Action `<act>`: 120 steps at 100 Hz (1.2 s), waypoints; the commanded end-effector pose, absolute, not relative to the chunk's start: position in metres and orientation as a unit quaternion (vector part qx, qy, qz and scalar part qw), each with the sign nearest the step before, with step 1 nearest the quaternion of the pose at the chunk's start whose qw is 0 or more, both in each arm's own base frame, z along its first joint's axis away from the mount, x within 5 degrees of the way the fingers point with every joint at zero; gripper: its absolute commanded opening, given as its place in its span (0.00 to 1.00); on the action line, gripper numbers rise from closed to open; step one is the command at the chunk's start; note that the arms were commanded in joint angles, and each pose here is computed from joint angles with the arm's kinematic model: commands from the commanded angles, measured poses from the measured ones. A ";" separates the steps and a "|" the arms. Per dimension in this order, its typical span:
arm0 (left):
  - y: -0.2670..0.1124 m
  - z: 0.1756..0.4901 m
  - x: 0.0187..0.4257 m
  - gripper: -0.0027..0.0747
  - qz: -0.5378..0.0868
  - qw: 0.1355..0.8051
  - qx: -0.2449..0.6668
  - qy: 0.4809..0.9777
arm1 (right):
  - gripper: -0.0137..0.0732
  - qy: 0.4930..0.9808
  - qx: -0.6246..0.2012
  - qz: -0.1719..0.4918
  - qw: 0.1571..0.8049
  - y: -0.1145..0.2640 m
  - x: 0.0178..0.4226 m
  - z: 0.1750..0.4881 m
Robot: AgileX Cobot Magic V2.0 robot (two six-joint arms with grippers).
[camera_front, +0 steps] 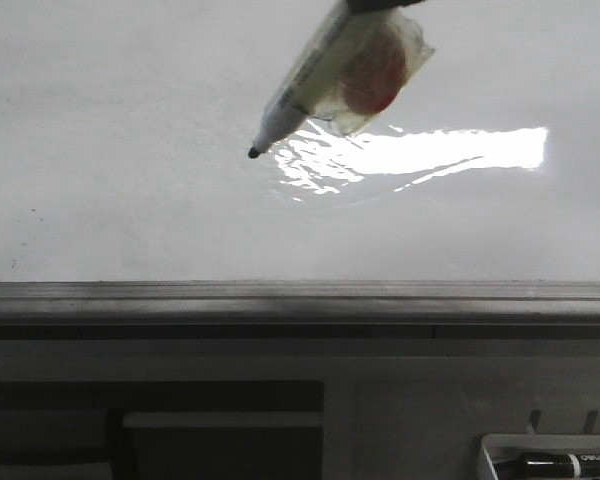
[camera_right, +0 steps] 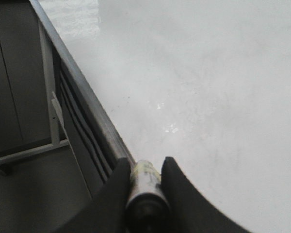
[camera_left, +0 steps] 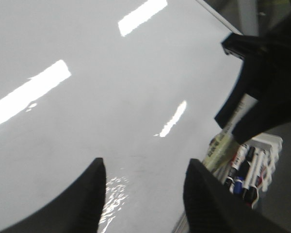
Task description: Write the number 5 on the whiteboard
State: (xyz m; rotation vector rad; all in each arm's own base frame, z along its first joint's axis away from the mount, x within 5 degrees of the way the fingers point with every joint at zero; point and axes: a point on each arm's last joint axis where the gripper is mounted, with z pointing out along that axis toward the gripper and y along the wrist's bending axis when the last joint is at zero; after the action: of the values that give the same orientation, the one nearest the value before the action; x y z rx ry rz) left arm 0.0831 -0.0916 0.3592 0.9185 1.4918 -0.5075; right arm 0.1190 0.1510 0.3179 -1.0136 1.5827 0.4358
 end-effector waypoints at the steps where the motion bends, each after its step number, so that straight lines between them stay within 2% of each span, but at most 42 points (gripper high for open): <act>1: -0.073 0.366 0.079 0.26 -0.238 0.646 0.300 0.661 | 0.10 0.634 -0.426 0.181 0.620 0.152 0.124 0.343; 20: -0.050 0.342 0.066 0.01 -0.213 0.666 0.225 0.678 | 0.10 0.623 -0.427 0.153 0.637 0.152 0.135 0.355; 42: -0.045 0.324 0.063 0.01 -0.228 0.661 0.178 0.692 | 0.10 0.624 -0.444 0.129 0.630 0.165 0.150 0.356; 64: -0.046 0.324 0.062 0.01 -0.240 0.657 0.174 0.694 | 0.11 0.637 -0.457 0.101 0.612 0.176 0.164 0.357; 86: -0.048 0.322 0.060 0.01 -0.247 0.644 0.185 0.700 | 0.11 0.644 -0.460 0.068 0.608 0.171 0.172 0.357; 120: -0.049 0.322 0.060 0.01 -0.254 0.642 0.181 0.700 | 0.11 0.661 -0.434 0.057 0.610 0.162 0.185 0.355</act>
State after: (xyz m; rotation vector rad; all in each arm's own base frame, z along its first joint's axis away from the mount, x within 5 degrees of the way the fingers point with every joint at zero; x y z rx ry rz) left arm 0.0590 -0.0505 0.3096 0.4816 1.6436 -0.5551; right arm 0.1826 0.1610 0.3358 -1.0445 1.6196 0.1054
